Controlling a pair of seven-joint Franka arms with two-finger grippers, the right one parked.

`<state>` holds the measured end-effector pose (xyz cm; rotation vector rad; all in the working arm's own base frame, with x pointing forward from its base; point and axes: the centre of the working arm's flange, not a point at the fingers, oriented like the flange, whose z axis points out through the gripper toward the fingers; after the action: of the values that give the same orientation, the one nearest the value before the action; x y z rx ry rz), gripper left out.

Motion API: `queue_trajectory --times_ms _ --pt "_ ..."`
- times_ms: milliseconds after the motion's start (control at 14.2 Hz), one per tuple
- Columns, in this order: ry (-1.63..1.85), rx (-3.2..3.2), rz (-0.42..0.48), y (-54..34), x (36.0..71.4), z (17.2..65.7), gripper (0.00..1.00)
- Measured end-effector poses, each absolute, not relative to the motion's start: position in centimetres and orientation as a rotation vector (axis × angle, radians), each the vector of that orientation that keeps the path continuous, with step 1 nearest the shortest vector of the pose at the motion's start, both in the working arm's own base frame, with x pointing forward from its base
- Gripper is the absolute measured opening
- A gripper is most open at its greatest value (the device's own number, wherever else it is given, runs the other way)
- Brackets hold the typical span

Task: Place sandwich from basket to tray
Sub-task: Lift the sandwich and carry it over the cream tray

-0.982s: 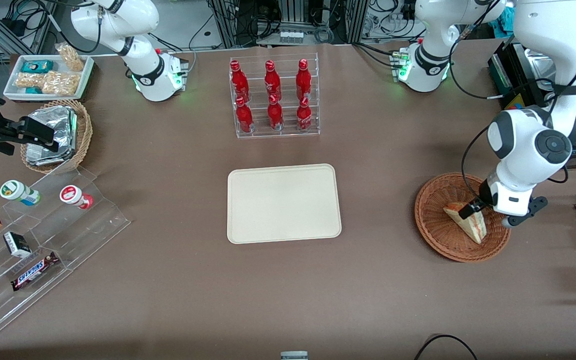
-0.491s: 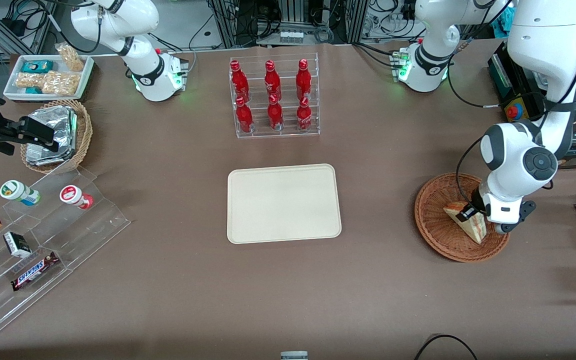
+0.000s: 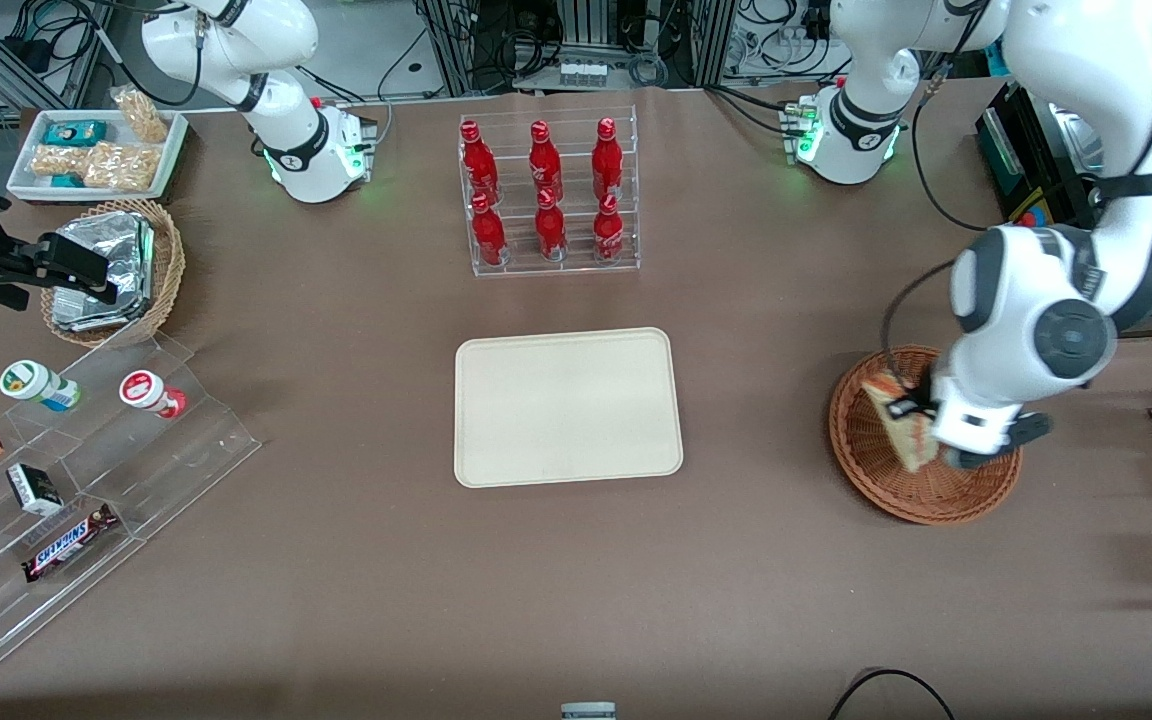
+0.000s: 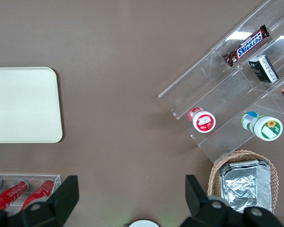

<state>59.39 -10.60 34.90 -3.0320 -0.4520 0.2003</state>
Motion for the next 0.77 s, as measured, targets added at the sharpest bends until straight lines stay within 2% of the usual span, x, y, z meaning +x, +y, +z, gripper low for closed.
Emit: queue_trajectory --times_ms 211,561,772 --pt "-0.282 -3.050 0.167 -20.9 57.6 34.0 0.15" --pt "-0.332 -3.106 -0.018 -38.4 53.5 29.5 0.15" --pt "-0.349 -3.144 -0.079 -45.2 50.8 28.2 0.15"
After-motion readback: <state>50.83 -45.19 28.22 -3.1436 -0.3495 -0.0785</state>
